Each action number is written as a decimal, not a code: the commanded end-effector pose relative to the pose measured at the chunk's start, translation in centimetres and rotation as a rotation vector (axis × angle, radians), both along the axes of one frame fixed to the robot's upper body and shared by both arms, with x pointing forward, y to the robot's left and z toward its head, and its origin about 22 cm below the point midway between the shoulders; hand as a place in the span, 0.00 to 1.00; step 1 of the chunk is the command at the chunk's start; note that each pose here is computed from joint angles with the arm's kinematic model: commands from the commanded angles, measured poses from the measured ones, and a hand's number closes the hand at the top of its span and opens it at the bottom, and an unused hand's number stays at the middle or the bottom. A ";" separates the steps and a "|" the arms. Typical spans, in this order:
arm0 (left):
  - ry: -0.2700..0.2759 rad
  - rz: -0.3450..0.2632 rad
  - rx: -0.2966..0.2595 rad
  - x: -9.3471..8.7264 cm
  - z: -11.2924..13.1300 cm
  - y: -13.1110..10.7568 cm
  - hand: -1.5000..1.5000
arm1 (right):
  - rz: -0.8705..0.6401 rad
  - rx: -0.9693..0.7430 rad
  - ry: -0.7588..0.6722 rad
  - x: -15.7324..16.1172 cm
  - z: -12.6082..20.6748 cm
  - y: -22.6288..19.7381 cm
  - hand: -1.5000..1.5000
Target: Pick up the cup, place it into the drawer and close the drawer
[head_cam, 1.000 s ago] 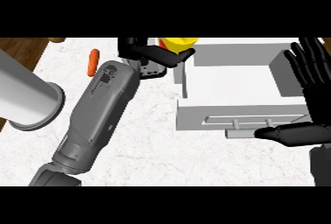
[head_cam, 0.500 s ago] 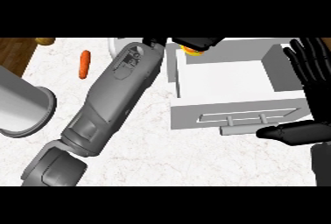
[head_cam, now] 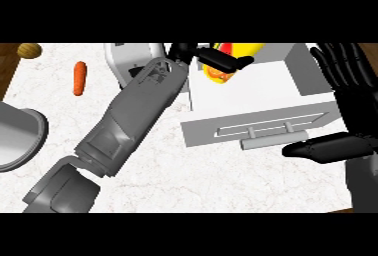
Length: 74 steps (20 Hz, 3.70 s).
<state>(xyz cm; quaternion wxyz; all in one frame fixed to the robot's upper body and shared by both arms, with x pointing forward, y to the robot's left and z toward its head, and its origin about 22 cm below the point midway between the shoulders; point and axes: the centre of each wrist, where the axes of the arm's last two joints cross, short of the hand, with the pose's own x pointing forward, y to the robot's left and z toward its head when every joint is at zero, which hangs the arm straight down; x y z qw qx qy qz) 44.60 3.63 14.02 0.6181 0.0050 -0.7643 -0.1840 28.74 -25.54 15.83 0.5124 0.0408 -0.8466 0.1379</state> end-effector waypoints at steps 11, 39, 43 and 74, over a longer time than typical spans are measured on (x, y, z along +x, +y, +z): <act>0.007 -0.040 -0.198 -0.7 -2.1 0.5 0.00 | 0.337 0.025 0.014 1.4 0.2 3.8 1.00; -0.086 0.008 -0.546 -1.6 -5.4 2.9 0.00 | 0.330 -0.943 0.369 2.7 -14.8 5.1 0.00; -0.103 0.037 -0.544 -1.7 -6.1 5.4 0.00 | 0.266 -0.960 0.405 6.0 -16.3 3.4 1.00; -0.043 -0.072 -0.566 -3.5 -8.3 13.2 0.00 | -0.084 -0.587 0.232 15.3 -2.7 -5.8 1.00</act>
